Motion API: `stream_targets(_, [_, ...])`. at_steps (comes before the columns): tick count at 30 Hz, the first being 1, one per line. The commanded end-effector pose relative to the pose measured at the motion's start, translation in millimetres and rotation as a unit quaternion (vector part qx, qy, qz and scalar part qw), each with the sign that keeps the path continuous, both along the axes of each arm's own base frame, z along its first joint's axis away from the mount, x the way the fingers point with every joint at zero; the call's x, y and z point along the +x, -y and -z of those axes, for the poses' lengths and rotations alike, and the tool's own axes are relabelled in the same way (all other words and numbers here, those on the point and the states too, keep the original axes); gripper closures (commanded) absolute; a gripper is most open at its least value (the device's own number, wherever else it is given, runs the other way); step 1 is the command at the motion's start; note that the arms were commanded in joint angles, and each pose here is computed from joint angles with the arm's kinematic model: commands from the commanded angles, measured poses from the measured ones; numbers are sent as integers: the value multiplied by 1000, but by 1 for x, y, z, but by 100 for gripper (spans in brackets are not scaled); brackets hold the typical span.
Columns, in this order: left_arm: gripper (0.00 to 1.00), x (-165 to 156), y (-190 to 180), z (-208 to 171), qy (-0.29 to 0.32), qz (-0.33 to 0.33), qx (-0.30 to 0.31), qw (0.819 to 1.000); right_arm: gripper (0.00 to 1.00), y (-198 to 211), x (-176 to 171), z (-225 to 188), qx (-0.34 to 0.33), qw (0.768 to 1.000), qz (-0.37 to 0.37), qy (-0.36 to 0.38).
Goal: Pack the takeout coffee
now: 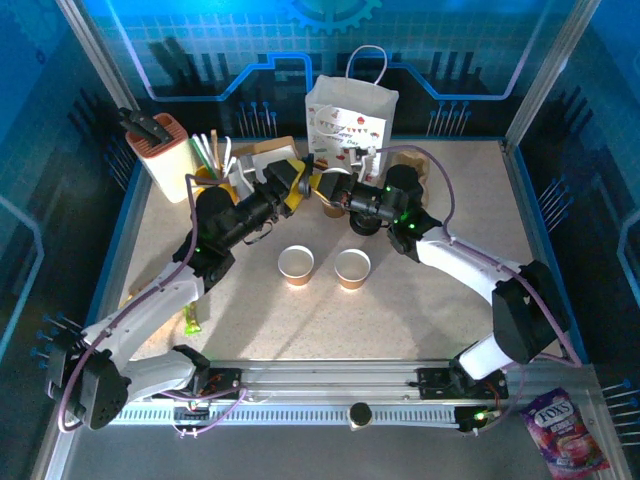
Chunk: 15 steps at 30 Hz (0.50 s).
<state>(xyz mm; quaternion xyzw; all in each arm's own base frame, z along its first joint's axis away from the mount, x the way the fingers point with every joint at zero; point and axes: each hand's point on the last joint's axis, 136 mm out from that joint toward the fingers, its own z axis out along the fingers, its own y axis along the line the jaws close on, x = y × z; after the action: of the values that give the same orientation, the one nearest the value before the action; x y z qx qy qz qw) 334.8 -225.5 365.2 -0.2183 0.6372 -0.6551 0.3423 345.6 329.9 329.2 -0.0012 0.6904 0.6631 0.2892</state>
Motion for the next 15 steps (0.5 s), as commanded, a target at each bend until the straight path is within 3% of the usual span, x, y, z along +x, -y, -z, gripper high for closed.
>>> stream_targets(1, [29,-4,4,-5,15,12,-11,1000,94,-9,-2,-12,14,1000,-5,15])
stream_targets(8, [32,-2,-4,-2,19,-5,-5,1000,88,-5,2,-5,12,1000,3,7])
stream_targets(15, [32,11,-35,29,2,-52,26,998,67,20,9,-3,12,999,30,12])
